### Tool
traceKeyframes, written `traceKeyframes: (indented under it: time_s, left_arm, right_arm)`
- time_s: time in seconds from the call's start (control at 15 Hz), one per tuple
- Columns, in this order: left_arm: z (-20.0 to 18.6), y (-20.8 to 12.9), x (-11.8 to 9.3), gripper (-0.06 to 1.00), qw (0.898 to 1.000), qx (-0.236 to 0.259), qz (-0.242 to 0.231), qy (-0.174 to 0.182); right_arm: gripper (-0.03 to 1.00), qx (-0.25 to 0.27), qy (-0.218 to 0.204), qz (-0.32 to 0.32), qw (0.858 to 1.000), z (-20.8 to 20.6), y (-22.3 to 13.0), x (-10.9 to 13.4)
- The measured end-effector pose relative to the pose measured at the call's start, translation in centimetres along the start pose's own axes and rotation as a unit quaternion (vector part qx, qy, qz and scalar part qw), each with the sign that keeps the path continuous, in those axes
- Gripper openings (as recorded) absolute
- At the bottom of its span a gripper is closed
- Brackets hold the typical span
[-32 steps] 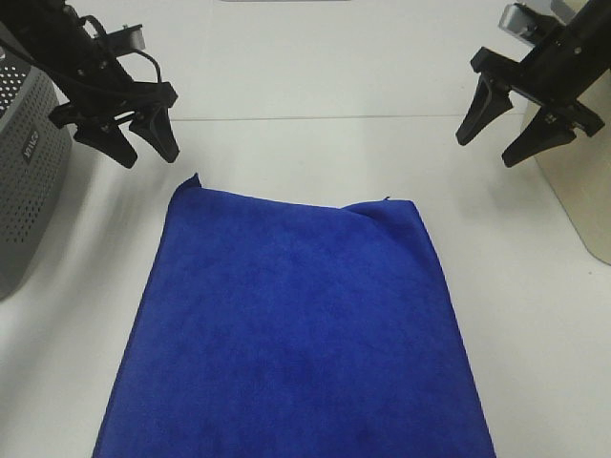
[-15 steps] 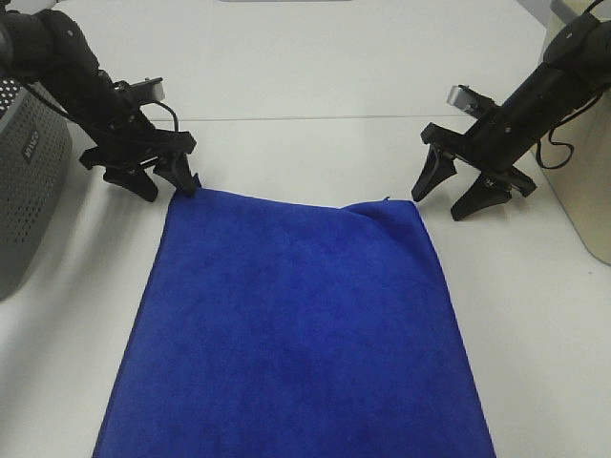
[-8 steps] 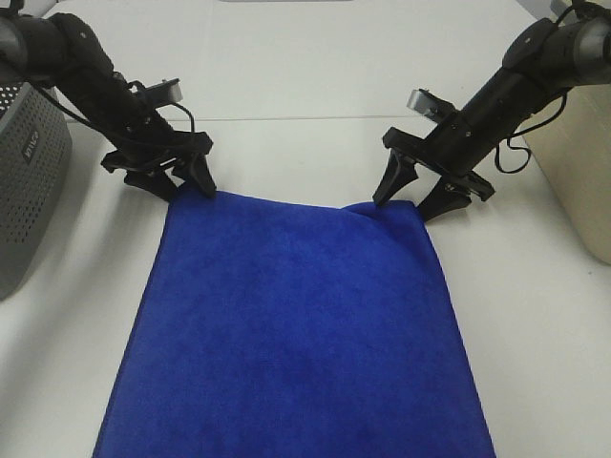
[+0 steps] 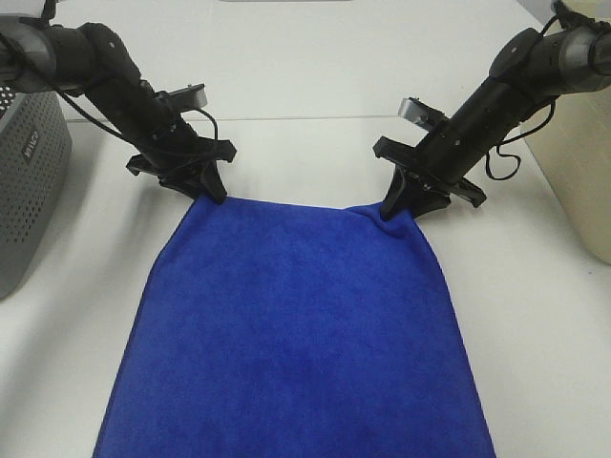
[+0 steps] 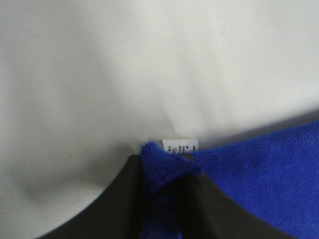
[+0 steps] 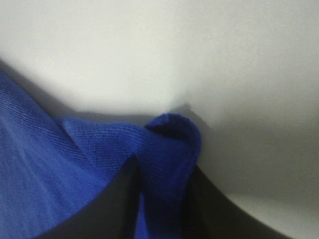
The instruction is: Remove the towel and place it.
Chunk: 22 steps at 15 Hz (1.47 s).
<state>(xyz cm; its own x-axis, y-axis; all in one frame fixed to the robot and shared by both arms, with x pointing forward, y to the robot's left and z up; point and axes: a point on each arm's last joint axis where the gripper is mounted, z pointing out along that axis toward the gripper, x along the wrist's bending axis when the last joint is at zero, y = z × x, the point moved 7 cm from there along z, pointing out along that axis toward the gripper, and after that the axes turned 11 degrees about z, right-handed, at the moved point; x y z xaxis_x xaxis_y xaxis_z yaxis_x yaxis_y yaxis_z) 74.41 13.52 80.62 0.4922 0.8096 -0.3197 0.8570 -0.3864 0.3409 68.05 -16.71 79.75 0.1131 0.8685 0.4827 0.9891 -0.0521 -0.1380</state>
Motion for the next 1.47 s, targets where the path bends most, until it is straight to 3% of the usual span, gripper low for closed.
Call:
traceKeyframes:
  time_s: [0.13, 0.2, 0.53, 0.67, 0.8, 1.07, 1.2, 1.33, 1.47]
  left_arm:
    - [-0.2, 0.5, 0.2, 0.03, 1.0, -0.009, 0.005, 0.007]
    - [-0.4, 1.2, 0.3, 0.02, 1.0, -0.023, 0.008, 0.013]
    - [-0.9, 2.3, 0.6, 0.02, 0.998, -0.049, 0.013, 0.026]
    - [-2.3, 4.8, 1.0, 0.02, 0.993, -0.102, 0.024, 0.048]
    - [-3.9, 7.4, 1.5, 0.02, 0.983, -0.164, 0.04, 0.078]
    - [-5.1, 10.0, 2.4, 0.02, 0.96, -0.24, 0.071, 0.129]
    - [-5.3, 11.7, 1.7, 0.02, 0.936, -0.285, 0.12, 0.167]
    - [-4.6, 12.5, 1.4, 0.02, 0.921, -0.309, 0.143, 0.192]
    - [-3.4, 12.5, 2.3, 0.02, 0.913, -0.32, 0.14, 0.209]
  right_arm:
    - [0.05, -0.007, -0.009, -0.013, 1.0, 0.0, 0.2, -0.3]
    - [0.01, -0.027, -0.016, -0.034, 0.999, -0.4, 0.7, -0.2]
    - [0.01, -0.113, -0.03, -0.079, 0.99, -3.4, 2.6, 0.9]
    - [0.01, -0.189, -0.039, -0.111, 0.975, -5.5, 4.5, 1.7]
    - [0.01, -0.256, -0.048, -0.126, 0.957, -7.1, 6.3, 2.2]
    - [0.01, -0.332, -0.062, -0.136, 0.931, -8.5, 8.5, 2.1]
    - [0.01, -0.377, -0.073, -0.136, 0.913, -9.2, 9.8, 1.9]
    - [0.01, -0.391, -0.077, -0.134, 0.907, -8.7, 10.8, 1.4]
    - [0.01, -0.396, -0.074, -0.135, 0.905, -8.0, 12.0, 1.3]
